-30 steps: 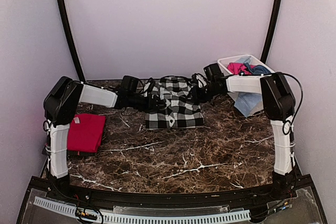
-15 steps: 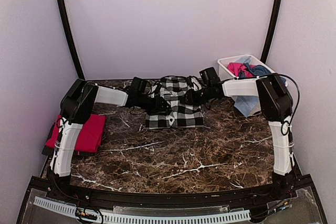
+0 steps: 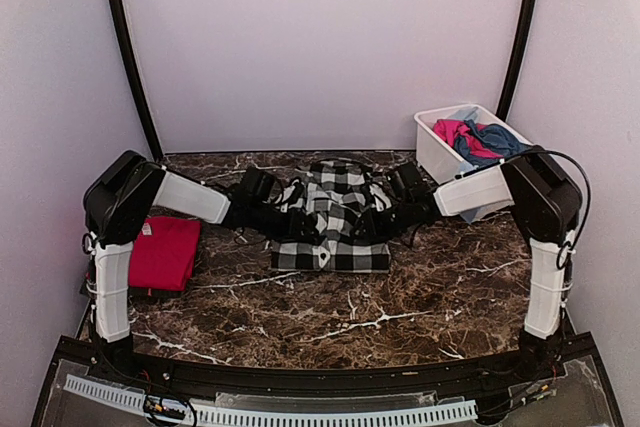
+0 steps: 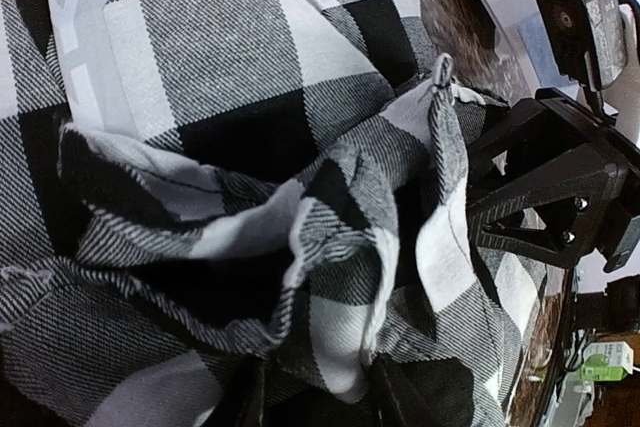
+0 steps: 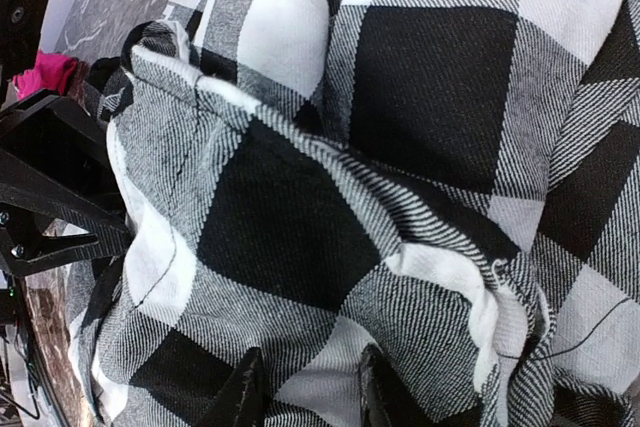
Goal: Fold and stack the mixed laundry pile
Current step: Move the 2/3-rectangle-folded shirt to the center of the board, then smooth out the 2/3-rectangle-folded shirt at the center of the board, then pick up the 2/3-rectangle-folded shirt from the center of the board, then fold the 2/3-rectangle-folded shirt at the center of the board, then move the 2/3-rectangle-folded shirt to the corner of the board, then pick up the 2/3-rectangle-folded shirt from the corner of the board.
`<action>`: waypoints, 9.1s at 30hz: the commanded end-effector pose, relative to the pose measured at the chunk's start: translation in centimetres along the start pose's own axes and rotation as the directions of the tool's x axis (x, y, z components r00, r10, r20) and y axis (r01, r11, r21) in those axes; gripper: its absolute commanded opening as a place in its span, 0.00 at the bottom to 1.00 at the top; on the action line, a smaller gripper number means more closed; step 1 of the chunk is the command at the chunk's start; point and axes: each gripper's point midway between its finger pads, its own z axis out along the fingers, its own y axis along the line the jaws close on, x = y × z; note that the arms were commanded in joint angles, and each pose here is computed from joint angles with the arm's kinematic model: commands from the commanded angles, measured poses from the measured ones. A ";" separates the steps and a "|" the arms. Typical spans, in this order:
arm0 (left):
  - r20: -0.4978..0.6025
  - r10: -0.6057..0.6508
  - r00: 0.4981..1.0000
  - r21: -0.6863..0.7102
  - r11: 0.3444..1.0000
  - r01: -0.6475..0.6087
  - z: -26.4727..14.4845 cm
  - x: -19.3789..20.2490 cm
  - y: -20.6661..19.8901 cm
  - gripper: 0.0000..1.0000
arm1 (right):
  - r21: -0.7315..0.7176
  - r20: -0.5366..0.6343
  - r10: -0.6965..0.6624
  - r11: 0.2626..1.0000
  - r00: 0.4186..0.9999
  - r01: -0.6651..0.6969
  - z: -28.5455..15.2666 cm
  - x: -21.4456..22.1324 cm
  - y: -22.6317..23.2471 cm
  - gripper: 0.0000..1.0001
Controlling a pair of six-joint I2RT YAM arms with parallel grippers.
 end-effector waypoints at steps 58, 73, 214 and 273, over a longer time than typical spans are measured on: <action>-0.046 0.012 0.999 0.247 0.969 0.000 -10.1 14.9 -14.9 0.61 | -0.439 -0.075 -0.026 0.898 0.997 -0.010 -13.2 10.4 15.3 0.48; -0.181 -0.131 0.975 0.350 0.918 0.188 -2.5 18.1 -14.0 0.91 | -0.445 -0.254 0.134 0.863 0.958 -0.239 -5.3 13.0 9.6 0.65; -0.148 -0.321 0.935 -0.225 0.932 0.284 -8.8 14.9 -0.2 0.02 | -0.031 -0.348 0.231 0.966 0.909 -0.257 -3.5 15.9 2.3 0.00; -0.325 0.795 0.512 0.359 0.605 -0.711 -6.1 14.0 -11.5 0.37 | -0.287 -0.303 -0.146 0.956 0.942 0.056 6.0 1.7 7.9 0.27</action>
